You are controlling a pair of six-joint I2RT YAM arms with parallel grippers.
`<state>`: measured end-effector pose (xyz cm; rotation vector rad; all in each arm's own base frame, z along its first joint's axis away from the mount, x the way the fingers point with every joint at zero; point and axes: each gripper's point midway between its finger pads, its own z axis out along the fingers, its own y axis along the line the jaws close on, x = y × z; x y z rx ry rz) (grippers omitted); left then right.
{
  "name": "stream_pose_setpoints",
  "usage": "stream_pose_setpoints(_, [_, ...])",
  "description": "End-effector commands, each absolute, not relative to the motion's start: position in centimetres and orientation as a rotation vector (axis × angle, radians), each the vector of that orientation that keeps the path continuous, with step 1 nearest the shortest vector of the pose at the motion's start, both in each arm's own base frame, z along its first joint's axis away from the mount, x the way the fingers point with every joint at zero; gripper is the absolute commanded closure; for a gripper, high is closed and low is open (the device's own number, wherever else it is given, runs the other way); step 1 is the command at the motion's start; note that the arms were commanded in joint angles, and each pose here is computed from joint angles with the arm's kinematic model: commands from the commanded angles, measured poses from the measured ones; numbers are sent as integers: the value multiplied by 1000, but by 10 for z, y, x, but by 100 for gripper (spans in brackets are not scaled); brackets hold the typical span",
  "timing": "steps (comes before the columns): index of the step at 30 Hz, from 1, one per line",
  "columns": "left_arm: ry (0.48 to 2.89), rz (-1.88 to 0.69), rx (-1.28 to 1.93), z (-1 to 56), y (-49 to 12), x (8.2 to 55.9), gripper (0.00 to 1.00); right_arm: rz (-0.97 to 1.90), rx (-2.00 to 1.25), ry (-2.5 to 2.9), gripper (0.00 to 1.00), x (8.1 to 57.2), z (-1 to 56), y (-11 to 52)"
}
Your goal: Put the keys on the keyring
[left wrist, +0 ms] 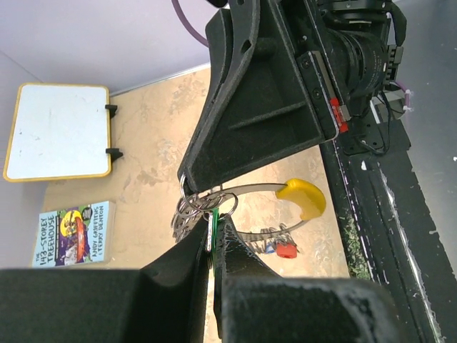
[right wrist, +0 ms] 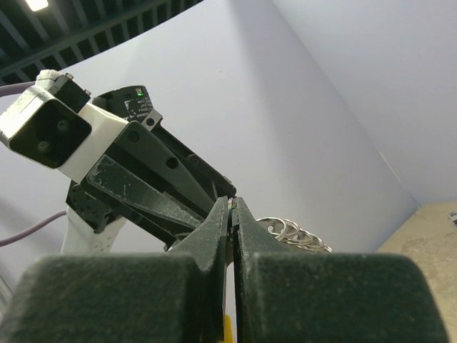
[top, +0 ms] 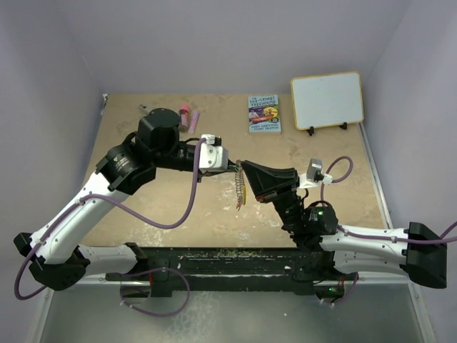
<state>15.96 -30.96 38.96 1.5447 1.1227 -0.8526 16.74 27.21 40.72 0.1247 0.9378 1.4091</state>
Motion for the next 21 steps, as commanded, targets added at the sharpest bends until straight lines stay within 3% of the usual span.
stream_pose_setpoints(1, [1026,-789,1530,418,-307,160,96,1468,157,824,100,158,440,258])
stream_pose_setpoints(21, [992,-646,1513,438,-301,176,97,1457,140,860,100,157,436,257])
